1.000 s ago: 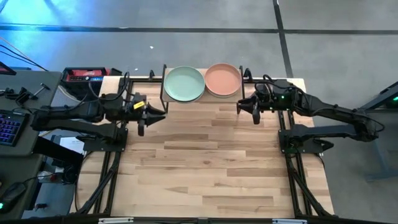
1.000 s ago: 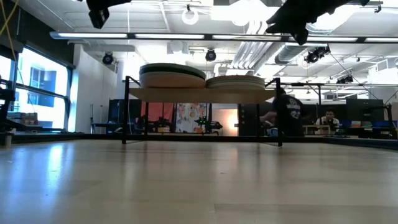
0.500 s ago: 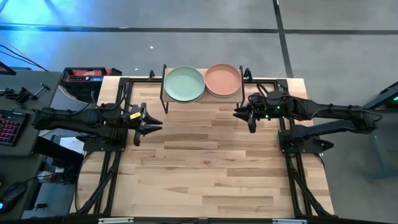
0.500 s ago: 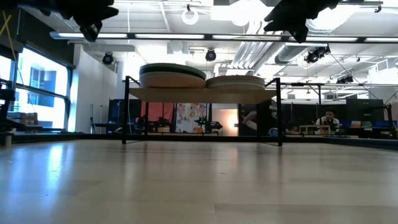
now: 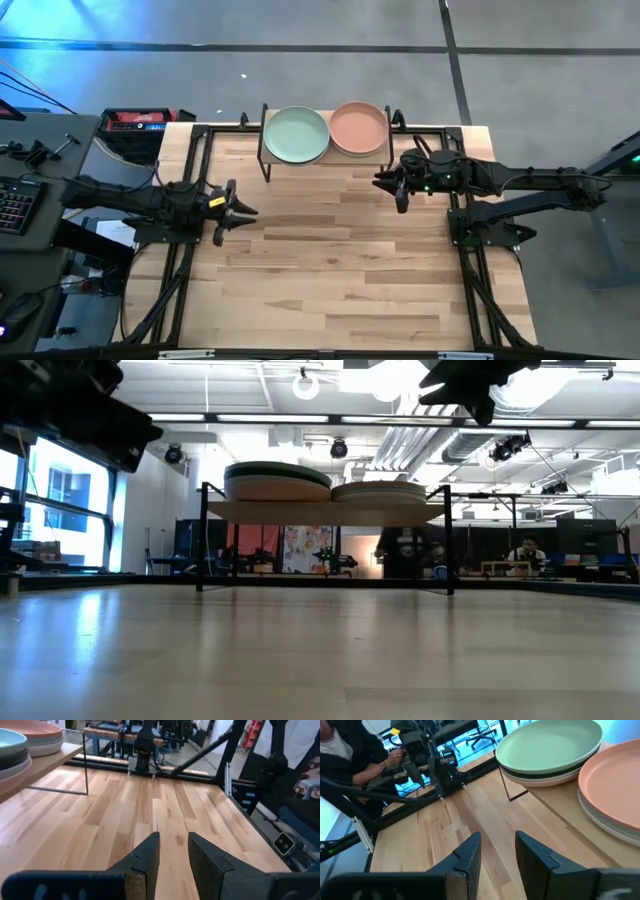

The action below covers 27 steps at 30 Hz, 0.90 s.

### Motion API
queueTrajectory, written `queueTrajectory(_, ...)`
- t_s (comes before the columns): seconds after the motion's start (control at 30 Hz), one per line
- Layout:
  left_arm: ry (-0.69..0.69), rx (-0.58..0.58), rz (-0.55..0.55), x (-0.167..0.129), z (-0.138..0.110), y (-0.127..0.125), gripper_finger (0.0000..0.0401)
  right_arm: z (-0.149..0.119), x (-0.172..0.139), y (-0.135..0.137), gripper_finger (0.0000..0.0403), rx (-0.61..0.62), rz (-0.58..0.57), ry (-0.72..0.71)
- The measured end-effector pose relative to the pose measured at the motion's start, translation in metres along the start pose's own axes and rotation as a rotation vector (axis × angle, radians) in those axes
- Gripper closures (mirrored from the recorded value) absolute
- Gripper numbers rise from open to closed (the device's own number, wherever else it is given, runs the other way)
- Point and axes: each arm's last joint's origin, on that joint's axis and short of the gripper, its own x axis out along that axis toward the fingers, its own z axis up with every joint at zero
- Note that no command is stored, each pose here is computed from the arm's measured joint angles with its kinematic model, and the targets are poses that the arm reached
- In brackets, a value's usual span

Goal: Place and stack plates onto a shelf
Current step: Return to Home Position

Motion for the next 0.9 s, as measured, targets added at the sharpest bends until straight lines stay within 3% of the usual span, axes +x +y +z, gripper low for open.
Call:
queueTrajectory(0.33, -0.031, 0.026, -0.006, -0.002, -0.028, 0.004, 0.0311, 0.001, 0.000, 0.000, 0.0302, 0.006, -0.021, -0.023)
queueTrajectory(0.9, -0.044, 0.135, -0.012, -0.002, -0.046, 0.007, 0.0311, 0.002, 0.000, 0.000, 0.0302, -0.005, -0.021, -0.023)
